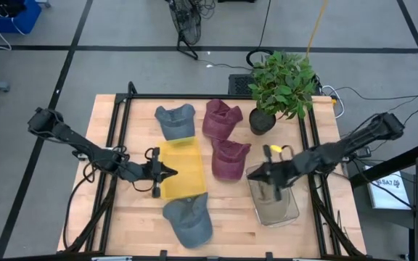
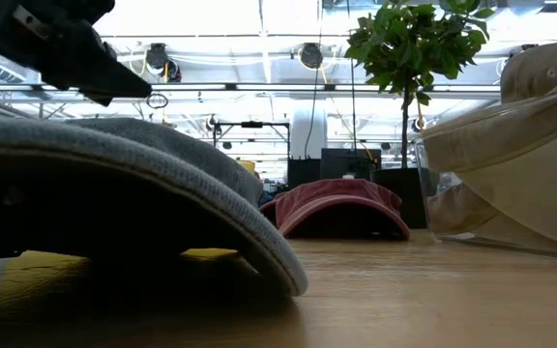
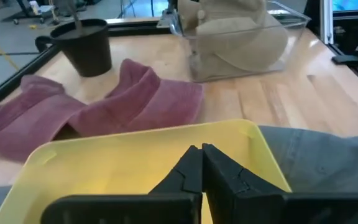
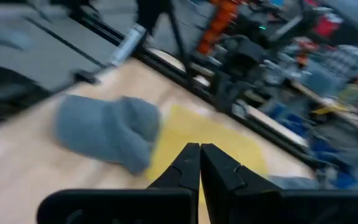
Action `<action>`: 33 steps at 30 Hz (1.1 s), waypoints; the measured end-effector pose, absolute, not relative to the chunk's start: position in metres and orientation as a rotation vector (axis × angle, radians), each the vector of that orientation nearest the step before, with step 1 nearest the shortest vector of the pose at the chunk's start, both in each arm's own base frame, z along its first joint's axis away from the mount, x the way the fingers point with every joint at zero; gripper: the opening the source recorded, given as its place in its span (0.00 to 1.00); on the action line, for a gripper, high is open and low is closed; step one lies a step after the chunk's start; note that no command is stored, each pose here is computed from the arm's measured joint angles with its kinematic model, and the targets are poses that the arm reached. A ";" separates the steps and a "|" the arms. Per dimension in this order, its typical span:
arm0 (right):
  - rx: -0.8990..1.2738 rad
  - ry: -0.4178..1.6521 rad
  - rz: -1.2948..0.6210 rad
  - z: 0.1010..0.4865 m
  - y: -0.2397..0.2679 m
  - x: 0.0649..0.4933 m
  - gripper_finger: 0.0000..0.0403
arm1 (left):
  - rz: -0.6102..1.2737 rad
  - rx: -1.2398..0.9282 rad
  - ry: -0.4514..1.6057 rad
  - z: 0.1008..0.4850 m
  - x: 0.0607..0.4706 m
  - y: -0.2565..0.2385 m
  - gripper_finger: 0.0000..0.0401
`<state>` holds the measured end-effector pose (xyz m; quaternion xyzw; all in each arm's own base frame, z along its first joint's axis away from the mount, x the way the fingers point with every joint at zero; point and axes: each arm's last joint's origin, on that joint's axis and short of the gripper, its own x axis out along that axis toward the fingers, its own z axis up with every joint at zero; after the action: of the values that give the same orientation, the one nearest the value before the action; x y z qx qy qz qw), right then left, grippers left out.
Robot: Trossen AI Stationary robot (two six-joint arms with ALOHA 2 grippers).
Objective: Pick & Place hat
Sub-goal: Put the bottom blue cap into the yellow bin
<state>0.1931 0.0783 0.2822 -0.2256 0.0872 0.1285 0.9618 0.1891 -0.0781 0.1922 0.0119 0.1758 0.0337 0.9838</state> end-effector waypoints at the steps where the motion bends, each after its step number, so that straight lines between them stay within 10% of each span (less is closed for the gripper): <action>1: -0.433 0.156 0.288 0.284 0.074 0.187 0.01 | 0.073 0.027 0.352 0.193 0.190 -0.079 0.05; 33: -0.322 -0.083 0.205 0.221 0.036 0.125 0.00 | 0.208 -0.074 0.345 0.215 0.204 -0.072 0.02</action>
<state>0.1251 0.0357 0.2210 -0.1602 -0.0414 0.1017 0.9810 0.2038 -0.0724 0.2153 -0.0367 0.1715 0.1032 0.9791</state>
